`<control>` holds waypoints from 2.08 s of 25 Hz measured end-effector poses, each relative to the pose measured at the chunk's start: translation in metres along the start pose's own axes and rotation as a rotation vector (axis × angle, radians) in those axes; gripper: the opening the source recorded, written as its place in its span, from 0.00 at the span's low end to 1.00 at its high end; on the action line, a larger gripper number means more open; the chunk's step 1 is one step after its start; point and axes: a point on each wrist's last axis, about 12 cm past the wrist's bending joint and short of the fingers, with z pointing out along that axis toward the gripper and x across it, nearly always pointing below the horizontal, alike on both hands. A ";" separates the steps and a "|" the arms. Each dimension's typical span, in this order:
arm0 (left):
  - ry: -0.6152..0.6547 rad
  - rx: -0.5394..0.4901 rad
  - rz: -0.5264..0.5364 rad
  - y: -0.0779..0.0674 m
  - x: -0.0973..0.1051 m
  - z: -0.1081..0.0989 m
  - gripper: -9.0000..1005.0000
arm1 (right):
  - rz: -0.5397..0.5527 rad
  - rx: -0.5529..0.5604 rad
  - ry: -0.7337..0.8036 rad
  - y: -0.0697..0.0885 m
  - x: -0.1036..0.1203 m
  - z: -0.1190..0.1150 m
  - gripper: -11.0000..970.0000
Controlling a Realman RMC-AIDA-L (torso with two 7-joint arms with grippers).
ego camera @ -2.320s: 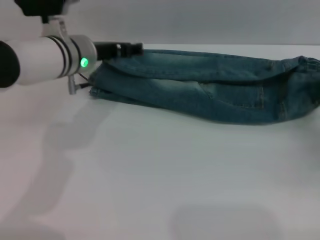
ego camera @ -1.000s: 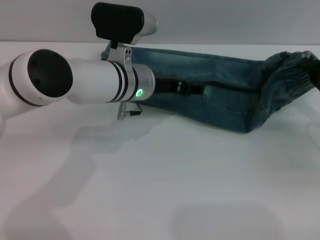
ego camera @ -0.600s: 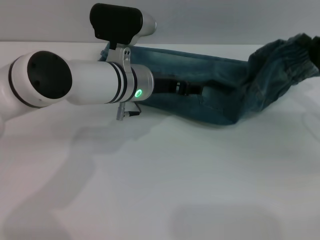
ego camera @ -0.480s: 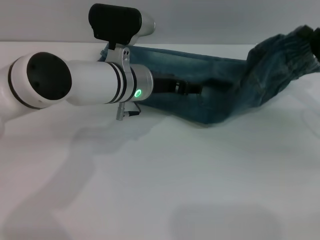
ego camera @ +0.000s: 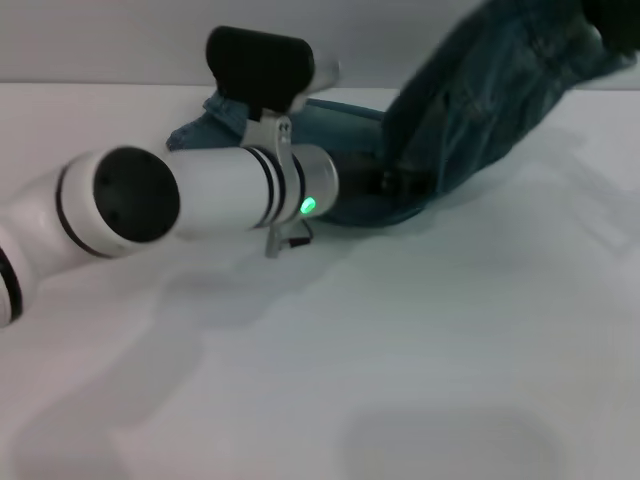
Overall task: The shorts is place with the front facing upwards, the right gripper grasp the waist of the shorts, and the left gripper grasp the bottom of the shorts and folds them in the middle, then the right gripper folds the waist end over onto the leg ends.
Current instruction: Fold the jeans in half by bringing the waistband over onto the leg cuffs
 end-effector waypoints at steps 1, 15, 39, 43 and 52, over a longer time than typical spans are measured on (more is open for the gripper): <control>0.002 0.008 0.009 -0.004 0.002 0.001 0.85 | -0.009 -0.010 0.009 0.005 -0.002 0.005 0.01; -0.010 0.126 0.040 -0.047 0.004 0.003 0.85 | -0.053 -0.028 0.094 0.024 0.001 0.045 0.01; 0.000 0.185 0.002 -0.070 0.018 0.003 0.85 | -0.084 -0.018 0.184 0.029 0.018 0.065 0.01; -0.005 0.189 -0.004 -0.072 0.016 0.003 0.85 | -0.090 -0.009 0.206 0.029 0.024 0.071 0.01; -0.038 0.144 -0.075 -0.054 0.016 -0.001 0.84 | -0.094 0.010 0.228 0.025 0.032 0.072 0.01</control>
